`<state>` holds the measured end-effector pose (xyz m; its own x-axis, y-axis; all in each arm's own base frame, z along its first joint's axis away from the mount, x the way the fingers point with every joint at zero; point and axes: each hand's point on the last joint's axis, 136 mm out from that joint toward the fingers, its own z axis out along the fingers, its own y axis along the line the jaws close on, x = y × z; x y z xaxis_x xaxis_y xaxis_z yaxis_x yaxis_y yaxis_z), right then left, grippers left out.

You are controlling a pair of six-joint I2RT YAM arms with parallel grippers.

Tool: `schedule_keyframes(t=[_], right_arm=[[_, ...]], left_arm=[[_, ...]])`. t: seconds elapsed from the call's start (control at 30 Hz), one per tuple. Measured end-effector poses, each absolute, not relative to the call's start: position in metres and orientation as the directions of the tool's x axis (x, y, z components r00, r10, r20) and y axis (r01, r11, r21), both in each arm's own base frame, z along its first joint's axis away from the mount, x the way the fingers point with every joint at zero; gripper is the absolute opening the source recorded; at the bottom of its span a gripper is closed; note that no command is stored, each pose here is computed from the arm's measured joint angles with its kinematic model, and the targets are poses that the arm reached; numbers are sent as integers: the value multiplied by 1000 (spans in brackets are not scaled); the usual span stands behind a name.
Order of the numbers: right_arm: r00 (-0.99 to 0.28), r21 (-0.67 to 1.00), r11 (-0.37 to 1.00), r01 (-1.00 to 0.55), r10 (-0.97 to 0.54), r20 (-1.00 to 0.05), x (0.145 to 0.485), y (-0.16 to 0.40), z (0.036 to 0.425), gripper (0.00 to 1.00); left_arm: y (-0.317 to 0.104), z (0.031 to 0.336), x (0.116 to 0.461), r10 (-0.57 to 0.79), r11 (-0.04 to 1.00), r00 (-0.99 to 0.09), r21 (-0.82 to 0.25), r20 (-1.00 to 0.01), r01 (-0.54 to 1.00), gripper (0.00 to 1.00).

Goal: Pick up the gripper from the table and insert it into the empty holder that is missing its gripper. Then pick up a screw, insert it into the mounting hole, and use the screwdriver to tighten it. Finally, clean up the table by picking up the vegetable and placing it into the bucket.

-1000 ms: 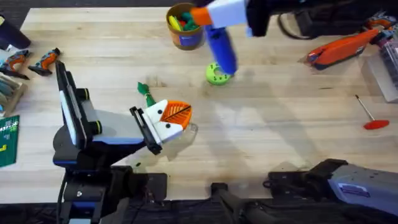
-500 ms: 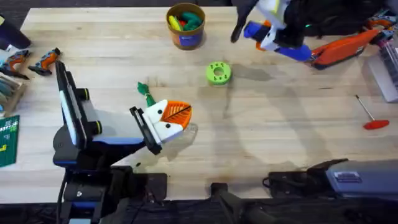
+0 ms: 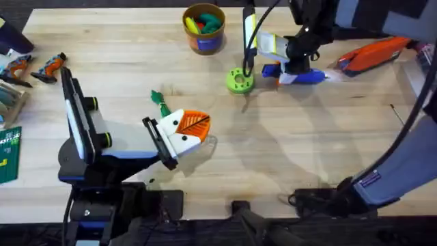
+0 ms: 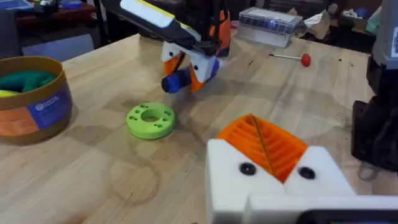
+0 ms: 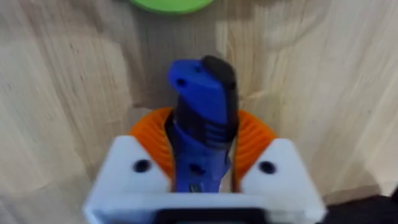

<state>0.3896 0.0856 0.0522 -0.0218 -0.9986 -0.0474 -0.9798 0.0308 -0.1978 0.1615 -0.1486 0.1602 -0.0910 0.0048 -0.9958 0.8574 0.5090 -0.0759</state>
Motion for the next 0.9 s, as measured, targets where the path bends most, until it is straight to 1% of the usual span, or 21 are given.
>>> schedule_keyframes(t=[0.13, 0.17, 0.2, 0.27, 0.3, 0.4, 0.43, 0.47, 0.5, 0.57, 0.63, 0.73, 0.8, 0.9], right_arm=[[-13, -220, 21, -975, -999, -40, 393, 84, 57, 862], [-8, -223, 17, -975, -999, -37, 394, 84, 58, 949], [-9, -224, 17, -974, -999, -36, 394, 84, 58, 972], [-9, -220, 15, -975, -999, -32, 393, 84, 59, 980], [-7, -212, 13, -977, -1000, -30, 390, 84, 59, 980], [-7, -218, 13, -976, -1000, -27, 388, 85, 64, 982], [-13, -235, 21, -972, -999, -32, 389, 87, 70, 982], [-23, -257, 34, -966, -999, -43, 391, 90, 77, 982], [-42, -292, 58, -955, -997, -62, 395, 95, 87, 982], [-102, -365, 139, -921, -988, -119, 402, 102, 112, 982], [-183, -426, 257, -868, -961, -207, 409, 109, 142, 982], [-309, -471, 470, -747, -872, -379, 420, 113, 190, 982], [-365, -462, 588, -664, -794, -486, 422, 113, 219, 982], [-434, -394, 733, -555, -659, -615, 413, 110, 252, 982]], left_arm=[[-149, 160, 162, 5, 509, -91, -76, -996, 857, 7], [-149, 160, 162, 5, 509, -91, -76, -996, 857, 7], [-149, 160, 162, 5, 509, -91, -76, -996, 857, 7], [-149, 160, 162, 6, 509, -90, -74, -996, 857, 17], [-148, 160, 162, 7, 510, -87, -72, -996, 857, 137], [-149, 160, 162, 7, 510, -88, -72, -996, 857, 587], [-149, 160, 162, 7, 510, -88, -72, -996, 857, 767], [-149, 160, 162, 6, 510, -88, -73, -996, 857, 900], [-149, 160, 162, 6, 510, -89, -74, -996, 857, 966], [-149, 160, 162, 6, 510, -90, -74, -996, 857, 983], [-148, 161, 163, 7, 515, -83, -68, -997, 855, 985], [-143, 166, 171, 1, 560, -55, -45, -999, 827, 985], [-137, 171, 179, -20, 606, -48, -51, -999, 794, 985], [-127, 173, 191, -54, 671, -71, -89, -996, 736, 985]])
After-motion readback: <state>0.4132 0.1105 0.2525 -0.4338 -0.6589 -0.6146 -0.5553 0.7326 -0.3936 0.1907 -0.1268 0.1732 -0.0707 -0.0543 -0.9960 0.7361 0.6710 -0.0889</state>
